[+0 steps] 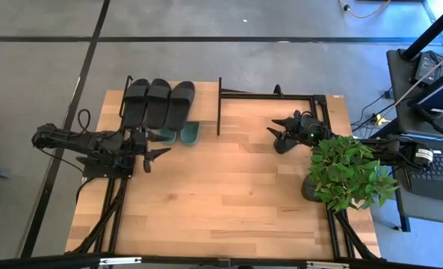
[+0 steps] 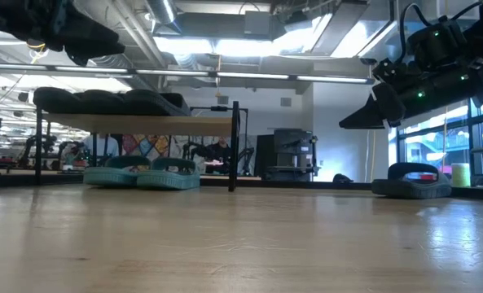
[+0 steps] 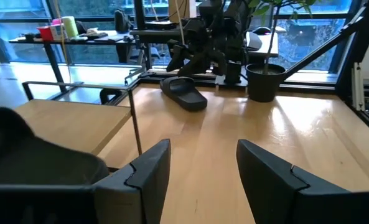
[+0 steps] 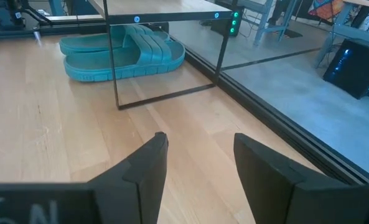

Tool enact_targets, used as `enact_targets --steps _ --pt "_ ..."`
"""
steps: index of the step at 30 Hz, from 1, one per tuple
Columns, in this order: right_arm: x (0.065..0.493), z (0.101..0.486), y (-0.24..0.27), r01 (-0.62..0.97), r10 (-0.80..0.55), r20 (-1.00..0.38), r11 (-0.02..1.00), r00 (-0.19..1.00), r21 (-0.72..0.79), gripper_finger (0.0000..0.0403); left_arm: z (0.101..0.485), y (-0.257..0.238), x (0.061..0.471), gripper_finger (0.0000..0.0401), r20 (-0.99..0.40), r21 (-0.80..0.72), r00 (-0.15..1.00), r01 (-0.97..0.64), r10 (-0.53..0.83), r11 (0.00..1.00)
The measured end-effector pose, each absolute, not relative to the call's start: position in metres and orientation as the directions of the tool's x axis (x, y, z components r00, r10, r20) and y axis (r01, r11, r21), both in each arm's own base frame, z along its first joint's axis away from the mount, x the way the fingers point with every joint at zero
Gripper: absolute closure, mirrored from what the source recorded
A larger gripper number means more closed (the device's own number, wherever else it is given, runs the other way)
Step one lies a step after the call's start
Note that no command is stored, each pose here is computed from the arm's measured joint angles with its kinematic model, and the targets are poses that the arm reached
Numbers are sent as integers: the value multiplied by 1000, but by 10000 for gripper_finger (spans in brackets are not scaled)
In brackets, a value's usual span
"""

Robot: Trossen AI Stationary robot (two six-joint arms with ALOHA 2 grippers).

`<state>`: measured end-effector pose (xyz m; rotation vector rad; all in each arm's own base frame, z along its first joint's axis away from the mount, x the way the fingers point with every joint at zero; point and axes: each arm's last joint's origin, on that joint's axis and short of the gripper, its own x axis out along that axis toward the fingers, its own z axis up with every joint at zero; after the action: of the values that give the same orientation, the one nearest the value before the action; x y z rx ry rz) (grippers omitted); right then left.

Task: Pick and place slides into the shelf
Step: Put the black slipper on the shelf

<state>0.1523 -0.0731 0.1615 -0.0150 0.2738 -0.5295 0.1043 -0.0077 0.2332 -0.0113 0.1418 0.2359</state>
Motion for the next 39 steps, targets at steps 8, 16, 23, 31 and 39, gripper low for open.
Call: enact_targets --steps 8,16,23,31,39 --pt "152 161 -73 497 -501 -254 864 827 -84 217 230 -7 103 225 -147 22 959 -240 241 971" --pt "153 162 -72 485 -498 -255 867 829 -114 217 230 -7 103 225 -147 50 959 -237 242 970" --pt "163 183 -74 583 -603 -460 786 652 -205 217 230 -7 103 225 -147 51 959 -237 242 970" --pt "172 243 -71 742 -641 -663 644 388 -188 217 230 -7 103 225 -155 55 958 -237 242 970" --pt "172 230 -73 779 -592 -796 555 125 -290 217 227 -7 102 225 -179 66 953 -236 244 970"
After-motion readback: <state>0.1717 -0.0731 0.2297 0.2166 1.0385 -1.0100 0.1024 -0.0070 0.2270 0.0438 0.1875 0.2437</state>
